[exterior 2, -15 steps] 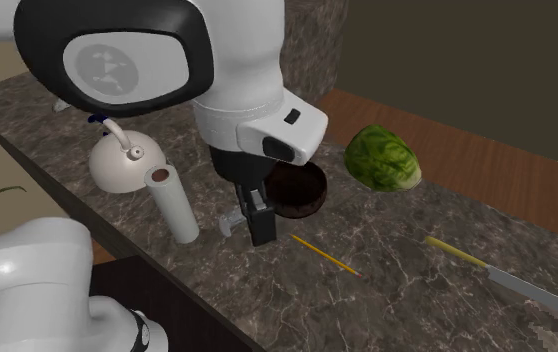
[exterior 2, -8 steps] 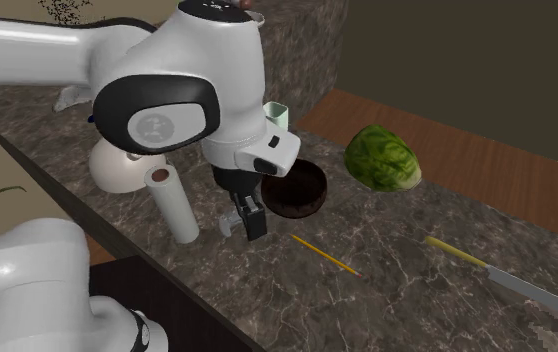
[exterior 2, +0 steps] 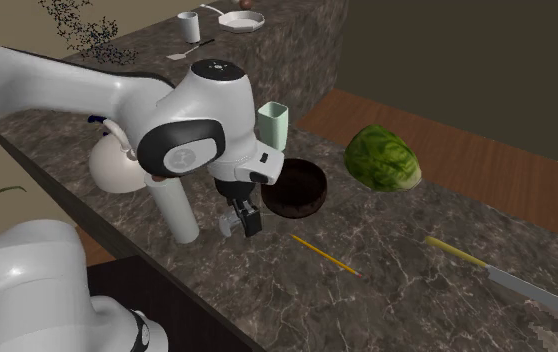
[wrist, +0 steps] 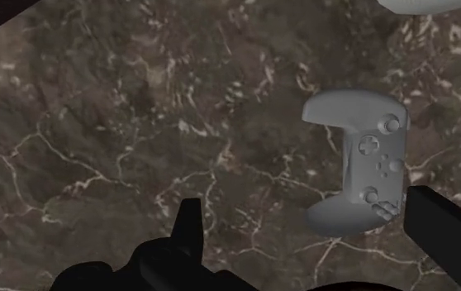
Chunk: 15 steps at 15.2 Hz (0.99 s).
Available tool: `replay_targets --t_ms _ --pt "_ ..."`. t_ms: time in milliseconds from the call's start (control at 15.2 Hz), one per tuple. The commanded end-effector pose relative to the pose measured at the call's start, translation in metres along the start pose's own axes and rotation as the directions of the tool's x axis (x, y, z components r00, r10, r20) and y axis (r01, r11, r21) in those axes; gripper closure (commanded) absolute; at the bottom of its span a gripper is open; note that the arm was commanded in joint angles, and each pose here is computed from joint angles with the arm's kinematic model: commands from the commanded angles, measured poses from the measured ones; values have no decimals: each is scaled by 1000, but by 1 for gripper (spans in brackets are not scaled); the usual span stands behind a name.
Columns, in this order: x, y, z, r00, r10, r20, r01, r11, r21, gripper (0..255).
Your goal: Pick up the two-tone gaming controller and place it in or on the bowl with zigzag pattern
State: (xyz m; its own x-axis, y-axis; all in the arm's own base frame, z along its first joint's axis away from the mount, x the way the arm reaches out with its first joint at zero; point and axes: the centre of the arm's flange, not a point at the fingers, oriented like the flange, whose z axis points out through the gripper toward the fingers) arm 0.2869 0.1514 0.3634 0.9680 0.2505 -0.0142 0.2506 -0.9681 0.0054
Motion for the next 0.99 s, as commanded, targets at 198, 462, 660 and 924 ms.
replay_targets --t_ms 198,462,660,924 --pt "-2 -10 32 1000 -16 -3 16 1000 0 0" --pt "-2 -10 56 1000 -16 -3 16 1000 0 0" --pt "-2 -10 56 1000 -16 -3 16 1000 0 0" --pt "-2 -10 56 1000 -16 -3 16 1000 0 0"
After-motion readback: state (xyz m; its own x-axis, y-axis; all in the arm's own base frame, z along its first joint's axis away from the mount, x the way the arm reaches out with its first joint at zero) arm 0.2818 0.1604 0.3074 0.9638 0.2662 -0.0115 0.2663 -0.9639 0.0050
